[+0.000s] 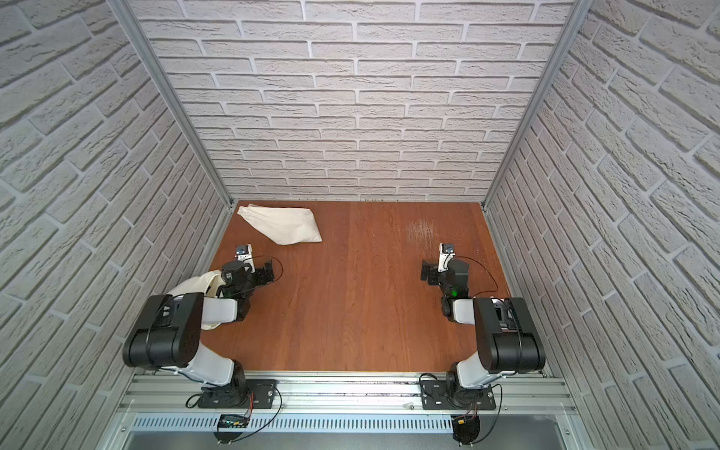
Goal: Close the soil bag
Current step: Adjust the soil bag at the center of the board.
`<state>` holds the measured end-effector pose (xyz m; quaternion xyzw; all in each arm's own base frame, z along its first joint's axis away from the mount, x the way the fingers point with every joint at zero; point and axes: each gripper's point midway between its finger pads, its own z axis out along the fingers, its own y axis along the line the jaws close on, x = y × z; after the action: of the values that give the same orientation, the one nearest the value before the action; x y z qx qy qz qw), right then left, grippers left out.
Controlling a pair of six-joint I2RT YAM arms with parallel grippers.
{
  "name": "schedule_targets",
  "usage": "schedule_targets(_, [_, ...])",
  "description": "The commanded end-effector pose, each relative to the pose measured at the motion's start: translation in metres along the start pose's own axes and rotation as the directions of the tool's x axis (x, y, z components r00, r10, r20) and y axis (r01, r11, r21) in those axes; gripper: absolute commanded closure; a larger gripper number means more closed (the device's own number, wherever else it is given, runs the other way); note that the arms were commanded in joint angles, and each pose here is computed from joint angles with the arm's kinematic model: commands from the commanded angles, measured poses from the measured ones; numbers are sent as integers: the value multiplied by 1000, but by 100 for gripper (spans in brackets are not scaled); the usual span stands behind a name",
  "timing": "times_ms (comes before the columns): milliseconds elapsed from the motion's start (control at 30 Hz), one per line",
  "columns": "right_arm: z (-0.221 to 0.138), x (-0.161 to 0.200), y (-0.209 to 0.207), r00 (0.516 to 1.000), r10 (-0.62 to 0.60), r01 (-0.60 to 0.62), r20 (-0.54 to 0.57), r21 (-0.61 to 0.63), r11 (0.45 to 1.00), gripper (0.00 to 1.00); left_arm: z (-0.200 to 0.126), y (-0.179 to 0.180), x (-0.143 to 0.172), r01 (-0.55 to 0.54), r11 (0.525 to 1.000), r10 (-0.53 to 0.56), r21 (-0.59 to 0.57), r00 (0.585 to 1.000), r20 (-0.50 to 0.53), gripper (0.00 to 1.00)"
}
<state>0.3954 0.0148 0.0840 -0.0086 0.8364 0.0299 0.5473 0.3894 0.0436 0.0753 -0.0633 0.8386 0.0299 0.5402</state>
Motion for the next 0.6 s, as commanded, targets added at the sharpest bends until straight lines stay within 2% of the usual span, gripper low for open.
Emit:
schedule_targets(0, [1,-9,0,1000,4,-4,27,-5,1000,1,1,-1,-13,-1,1000,1,3,999,41,2])
schedule_targets(467, [1,-8,0,1000,4,-4,26,-6,1000,1,0,0,-13,6,1000,-7,12,999,41,2])
schedule_targets(567, [0,-9,-1,999,4,-4,32,1,1000,1,-6,1,-27,9,1000,-9,-1,1000,14,2])
